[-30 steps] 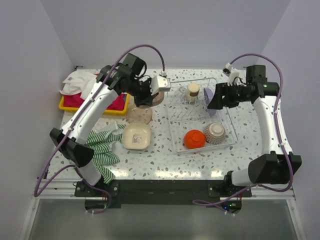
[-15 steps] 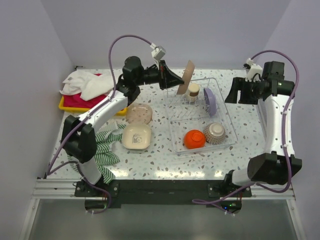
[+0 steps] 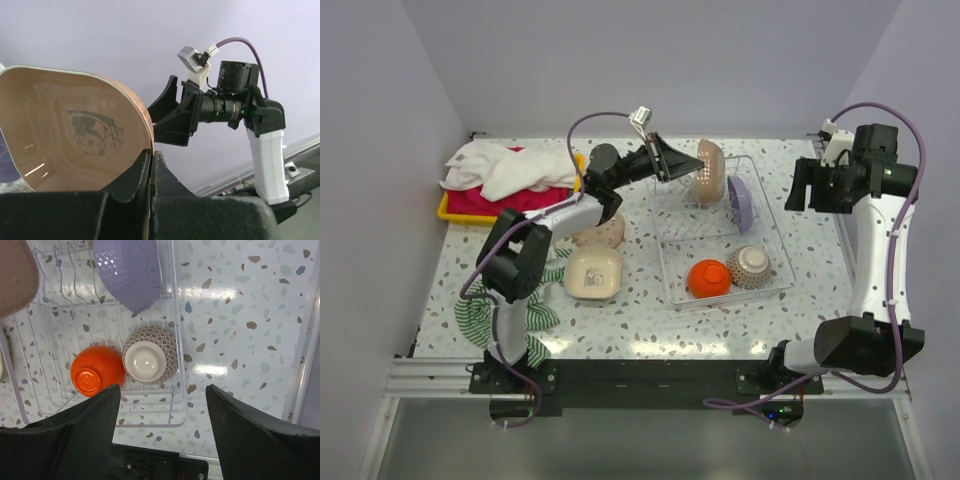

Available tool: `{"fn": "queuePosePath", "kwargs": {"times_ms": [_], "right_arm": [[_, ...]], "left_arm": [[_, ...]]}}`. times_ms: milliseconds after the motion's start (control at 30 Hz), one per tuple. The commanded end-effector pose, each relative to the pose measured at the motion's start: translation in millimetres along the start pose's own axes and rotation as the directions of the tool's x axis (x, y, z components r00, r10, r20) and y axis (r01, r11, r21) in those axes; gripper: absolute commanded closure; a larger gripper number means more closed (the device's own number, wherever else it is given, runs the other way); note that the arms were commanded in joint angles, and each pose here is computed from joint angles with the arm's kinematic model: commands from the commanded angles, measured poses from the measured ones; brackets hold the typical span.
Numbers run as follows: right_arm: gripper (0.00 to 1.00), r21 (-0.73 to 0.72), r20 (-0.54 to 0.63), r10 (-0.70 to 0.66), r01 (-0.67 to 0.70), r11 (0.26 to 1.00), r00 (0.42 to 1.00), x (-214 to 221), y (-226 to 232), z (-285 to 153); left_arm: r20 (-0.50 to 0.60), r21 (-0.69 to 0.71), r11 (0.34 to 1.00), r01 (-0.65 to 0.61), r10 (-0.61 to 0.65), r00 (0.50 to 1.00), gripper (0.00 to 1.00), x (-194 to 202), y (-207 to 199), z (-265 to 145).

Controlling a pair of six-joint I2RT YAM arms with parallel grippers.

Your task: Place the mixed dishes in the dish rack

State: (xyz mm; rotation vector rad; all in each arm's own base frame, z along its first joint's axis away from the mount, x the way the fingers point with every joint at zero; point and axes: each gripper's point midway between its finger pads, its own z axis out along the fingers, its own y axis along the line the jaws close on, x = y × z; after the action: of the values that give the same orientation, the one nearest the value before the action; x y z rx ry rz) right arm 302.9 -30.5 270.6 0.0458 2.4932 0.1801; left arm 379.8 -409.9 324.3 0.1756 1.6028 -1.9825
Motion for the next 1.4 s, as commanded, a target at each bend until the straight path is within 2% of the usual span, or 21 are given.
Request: {"fn": "queuePosePath", "kwargs": {"times_ms": [0,233,467,633,1033,1367], "right_arm": [[0.27,0.063,0.015,-0.032,0.031,0.998,0.999,9,-6,-19],[0.26,0.093,0.019,-0.046,0.044,0.995,0.999,12,-11,-26],[0.26,0.095,0.008,-0.039,0.038,0.995,0.999,21,-11,-25],[0.26,0.095,-0.002,-0.028,0.028,0.995,1.0,25,-13,-20],[0.26,0.12,-0.017,-0.041,0.043,0.992,0.999,17,-22,-18],[0.25,0.15,-0.038,-0.057,0.063,0.987,0.998,16,-30,-20]], "left_arm": [[0.062,0.075,0.99,0.119,-0.123,0.99,1.0,8,-17,19],[0.055,0.105,0.979,0.174,-0.18,0.982,1.0,24,-12,36],[0.07,0.134,0.976,0.169,-0.179,0.981,1.0,17,-31,20],[0.098,0.114,0.976,0.185,-0.196,0.976,1.0,3,-29,7],[0.135,0.053,0.97,0.237,-0.242,0.961,1.0,4,31,18],[0.138,0.044,0.958,0.283,-0.286,0.948,1.0,16,61,31]]}}
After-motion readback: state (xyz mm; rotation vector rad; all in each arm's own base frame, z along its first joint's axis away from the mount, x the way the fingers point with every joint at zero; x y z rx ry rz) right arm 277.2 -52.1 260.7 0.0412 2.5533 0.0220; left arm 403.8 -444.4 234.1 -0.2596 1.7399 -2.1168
